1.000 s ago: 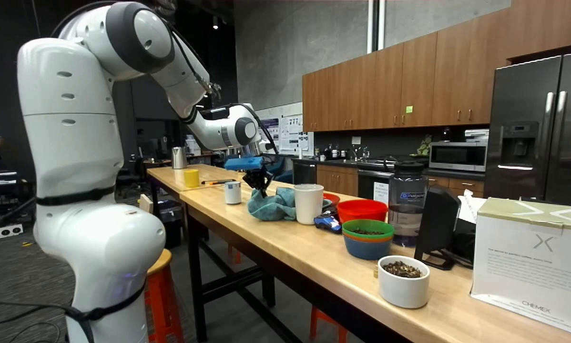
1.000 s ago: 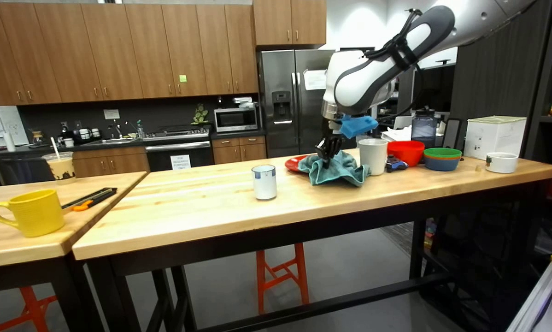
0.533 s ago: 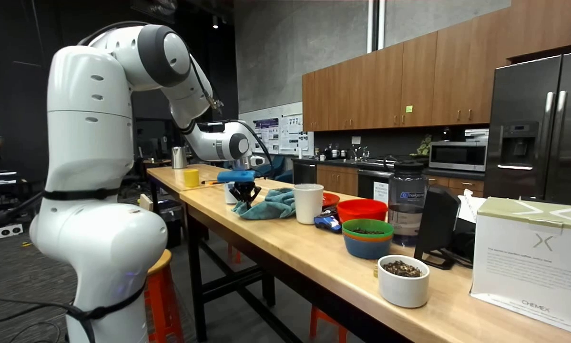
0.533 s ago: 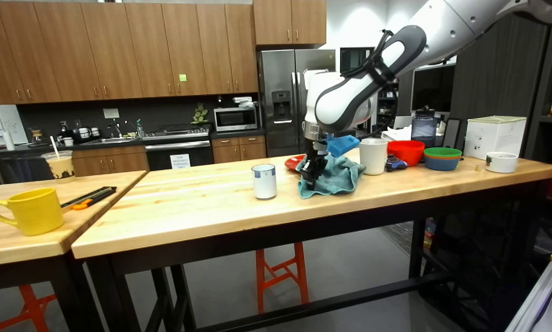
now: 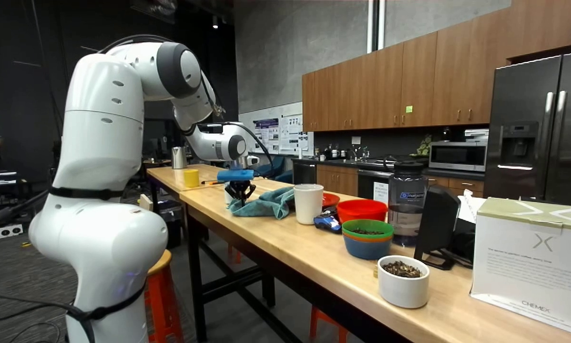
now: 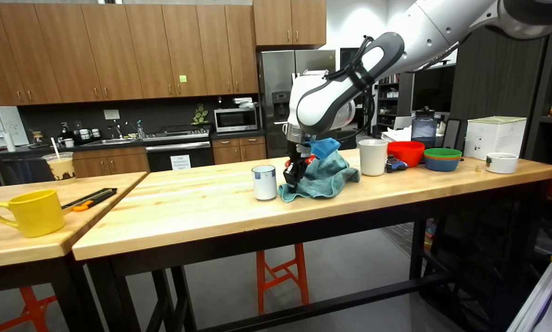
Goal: Wipe the table with the blue towel
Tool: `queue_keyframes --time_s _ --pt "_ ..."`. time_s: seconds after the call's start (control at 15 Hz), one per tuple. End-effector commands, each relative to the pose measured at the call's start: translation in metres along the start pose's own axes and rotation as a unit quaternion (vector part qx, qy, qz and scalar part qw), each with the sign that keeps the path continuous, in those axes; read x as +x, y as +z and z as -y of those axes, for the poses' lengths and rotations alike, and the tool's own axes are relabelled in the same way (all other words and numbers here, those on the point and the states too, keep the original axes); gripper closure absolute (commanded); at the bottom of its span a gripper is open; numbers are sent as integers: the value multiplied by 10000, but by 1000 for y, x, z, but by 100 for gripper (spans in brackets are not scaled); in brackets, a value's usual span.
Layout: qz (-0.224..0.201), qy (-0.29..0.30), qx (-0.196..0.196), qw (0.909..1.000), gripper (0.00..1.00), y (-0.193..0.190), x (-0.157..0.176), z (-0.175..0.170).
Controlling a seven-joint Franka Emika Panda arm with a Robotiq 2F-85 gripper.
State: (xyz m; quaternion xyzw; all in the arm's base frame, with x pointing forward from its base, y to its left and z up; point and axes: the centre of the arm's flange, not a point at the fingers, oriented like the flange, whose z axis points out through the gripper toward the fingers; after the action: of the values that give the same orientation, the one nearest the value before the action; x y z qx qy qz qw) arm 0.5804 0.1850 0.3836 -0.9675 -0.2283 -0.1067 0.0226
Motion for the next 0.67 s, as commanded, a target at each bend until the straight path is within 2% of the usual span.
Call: queue_keyframes --time_s 0.0,0.6 --pt "82 -333 270 9990 99 23 29 16" --pt "71 -834 460 9954 99 36 69 51"
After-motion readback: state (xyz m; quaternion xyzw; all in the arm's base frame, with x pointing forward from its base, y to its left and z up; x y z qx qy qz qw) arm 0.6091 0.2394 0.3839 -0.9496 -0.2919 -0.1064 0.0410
